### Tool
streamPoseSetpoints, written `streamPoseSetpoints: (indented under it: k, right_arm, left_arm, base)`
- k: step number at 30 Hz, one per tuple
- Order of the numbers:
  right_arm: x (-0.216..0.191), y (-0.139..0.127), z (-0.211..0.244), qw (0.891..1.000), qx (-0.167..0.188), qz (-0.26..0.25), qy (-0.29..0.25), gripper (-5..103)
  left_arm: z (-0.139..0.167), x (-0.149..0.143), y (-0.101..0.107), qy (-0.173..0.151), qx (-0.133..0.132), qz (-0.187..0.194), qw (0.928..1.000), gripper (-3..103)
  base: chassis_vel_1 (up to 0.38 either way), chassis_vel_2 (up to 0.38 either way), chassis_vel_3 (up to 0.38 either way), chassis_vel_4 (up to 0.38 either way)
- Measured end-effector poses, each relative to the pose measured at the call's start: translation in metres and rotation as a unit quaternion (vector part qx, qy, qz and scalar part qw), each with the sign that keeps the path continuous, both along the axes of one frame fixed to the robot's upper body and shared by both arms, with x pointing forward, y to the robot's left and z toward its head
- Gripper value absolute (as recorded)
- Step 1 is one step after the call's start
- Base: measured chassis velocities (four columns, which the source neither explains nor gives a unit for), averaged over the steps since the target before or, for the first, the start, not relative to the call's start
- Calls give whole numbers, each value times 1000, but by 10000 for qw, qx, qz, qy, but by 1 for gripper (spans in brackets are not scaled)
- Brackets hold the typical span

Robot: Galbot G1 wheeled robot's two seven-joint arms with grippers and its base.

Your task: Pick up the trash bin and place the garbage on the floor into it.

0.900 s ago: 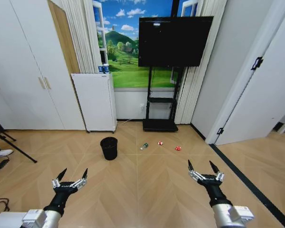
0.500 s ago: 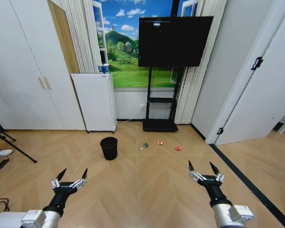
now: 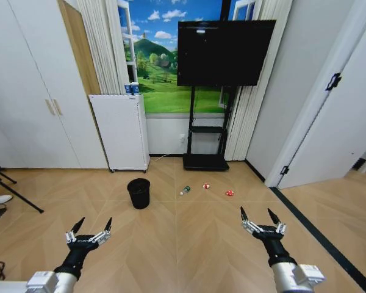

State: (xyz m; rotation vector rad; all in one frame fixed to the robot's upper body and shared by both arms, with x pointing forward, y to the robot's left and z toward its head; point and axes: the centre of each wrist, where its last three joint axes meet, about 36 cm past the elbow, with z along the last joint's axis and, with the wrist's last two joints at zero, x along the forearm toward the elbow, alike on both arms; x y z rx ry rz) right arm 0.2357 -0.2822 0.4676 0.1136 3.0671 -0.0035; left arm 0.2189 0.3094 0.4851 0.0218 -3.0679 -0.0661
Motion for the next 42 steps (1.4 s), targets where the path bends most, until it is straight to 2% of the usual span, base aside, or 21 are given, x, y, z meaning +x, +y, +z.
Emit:
streamPoseSetpoints:
  k: [9,39,42]
  right_arm:
    - [0,0,-1,10000,-6,-11,0,100]
    - [2,-2,-5,10000,-41,-57,-37,100]
    - [5,-3,-9,9995,-110,-45,-284,100]
  left_arm:
    - [0,-1,0,12,5,5,10000,100]
    - [-3,-1,0,42,2,11,10000,100]
    - [-5,0,1,60,20,32,10000,100]
  base:
    - [-265,272,284,-264]
    - [-357,355,354,-356]
    - [-312,328,343,-328]
